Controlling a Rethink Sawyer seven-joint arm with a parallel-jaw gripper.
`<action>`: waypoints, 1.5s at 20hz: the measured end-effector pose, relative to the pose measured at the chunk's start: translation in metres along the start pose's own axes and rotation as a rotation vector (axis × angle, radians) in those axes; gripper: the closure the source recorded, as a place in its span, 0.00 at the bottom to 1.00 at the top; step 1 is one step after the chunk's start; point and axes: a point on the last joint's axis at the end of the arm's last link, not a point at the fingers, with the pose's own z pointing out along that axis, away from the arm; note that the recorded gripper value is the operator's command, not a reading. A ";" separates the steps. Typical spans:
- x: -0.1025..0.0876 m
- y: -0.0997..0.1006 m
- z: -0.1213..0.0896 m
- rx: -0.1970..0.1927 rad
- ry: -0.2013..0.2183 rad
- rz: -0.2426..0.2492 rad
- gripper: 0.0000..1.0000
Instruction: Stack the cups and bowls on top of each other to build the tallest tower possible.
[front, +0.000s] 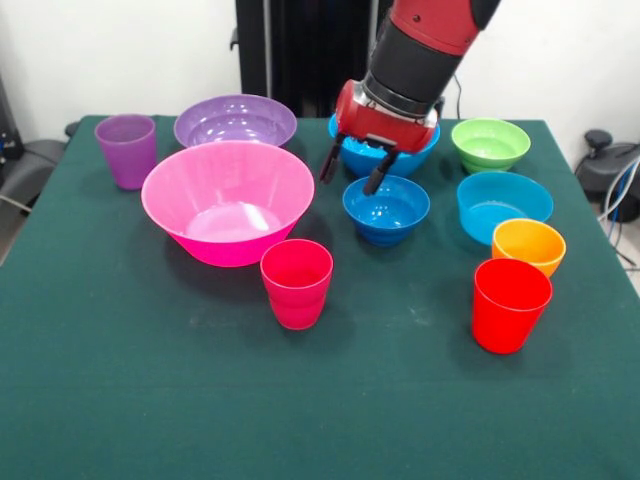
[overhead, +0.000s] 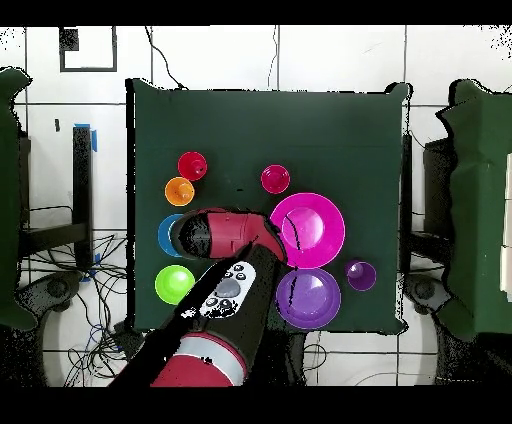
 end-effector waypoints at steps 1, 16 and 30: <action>0.001 -0.001 0.000 0.003 0.003 0.000 0.00; 0.001 -0.006 0.000 0.011 0.008 0.005 0.00; -0.011 0.006 0.013 -0.100 0.030 0.080 0.00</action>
